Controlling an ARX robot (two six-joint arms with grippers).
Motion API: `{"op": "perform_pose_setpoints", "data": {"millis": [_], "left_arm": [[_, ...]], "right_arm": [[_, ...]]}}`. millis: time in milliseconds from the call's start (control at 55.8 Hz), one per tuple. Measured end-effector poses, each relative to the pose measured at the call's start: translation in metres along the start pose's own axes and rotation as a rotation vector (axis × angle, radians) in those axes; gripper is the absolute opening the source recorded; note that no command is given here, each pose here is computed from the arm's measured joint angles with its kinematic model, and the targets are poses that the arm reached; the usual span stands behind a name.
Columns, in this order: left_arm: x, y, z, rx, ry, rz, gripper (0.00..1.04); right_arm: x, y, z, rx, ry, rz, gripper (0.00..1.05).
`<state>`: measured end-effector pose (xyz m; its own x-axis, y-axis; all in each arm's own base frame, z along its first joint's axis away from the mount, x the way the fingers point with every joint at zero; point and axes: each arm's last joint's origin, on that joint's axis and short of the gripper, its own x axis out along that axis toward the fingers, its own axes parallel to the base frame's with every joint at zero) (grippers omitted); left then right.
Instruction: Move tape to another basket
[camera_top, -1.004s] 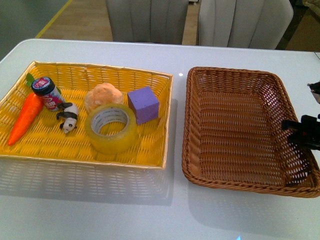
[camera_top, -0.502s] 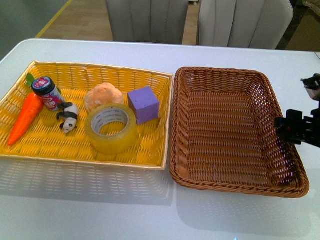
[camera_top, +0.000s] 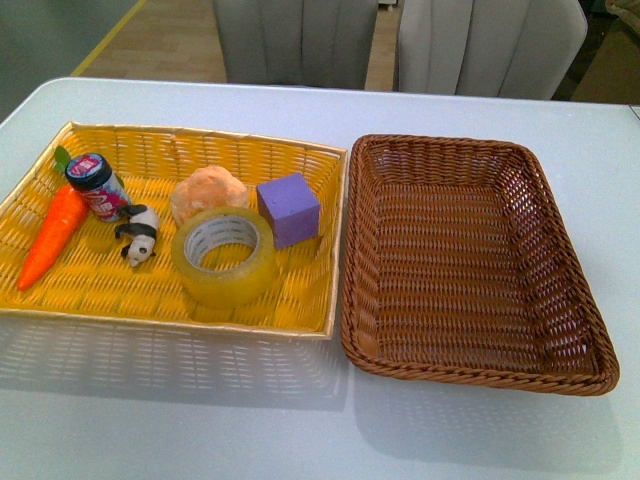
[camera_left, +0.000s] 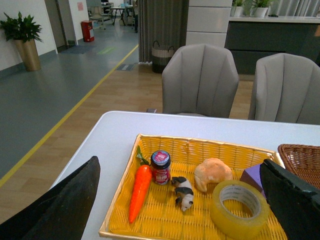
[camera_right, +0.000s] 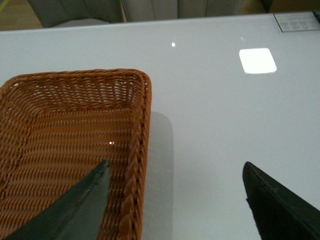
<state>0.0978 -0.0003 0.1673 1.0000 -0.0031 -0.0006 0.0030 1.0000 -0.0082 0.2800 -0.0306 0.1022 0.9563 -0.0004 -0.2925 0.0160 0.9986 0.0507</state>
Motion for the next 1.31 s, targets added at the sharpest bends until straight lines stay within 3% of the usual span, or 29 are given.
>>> {"op": "perform_pose_setpoints", "data": {"millis": [143, 287, 376, 556, 1308], "left_arm": [[0.0, 0.0, 0.0, 0.0, 0.0, 0.0, 0.96], [0.0, 0.0, 0.0, 0.0, 0.0, 0.0, 0.96], [0.0, 0.0, 0.0, 0.0, 0.0, 0.0, 0.96], [0.0, 0.0, 0.0, 0.0, 0.0, 0.0, 0.96], [0.0, 0.0, 0.0, 0.0, 0.0, 0.0, 0.96]], "right_arm": [[-0.039, 0.01, 0.02, -0.04, -0.27, 0.009, 0.44], [-0.063, 0.015, 0.022, -0.043, -0.293, 0.001, 0.22], [-0.079, 0.02, 0.016, -0.045, -0.27, 0.013, 0.02], [-0.1, 0.03, 0.016, -0.049, -0.277, 0.008, 0.02], [-0.155, 0.031, 0.021, -0.049, -0.305, 0.006, 0.02]]}}
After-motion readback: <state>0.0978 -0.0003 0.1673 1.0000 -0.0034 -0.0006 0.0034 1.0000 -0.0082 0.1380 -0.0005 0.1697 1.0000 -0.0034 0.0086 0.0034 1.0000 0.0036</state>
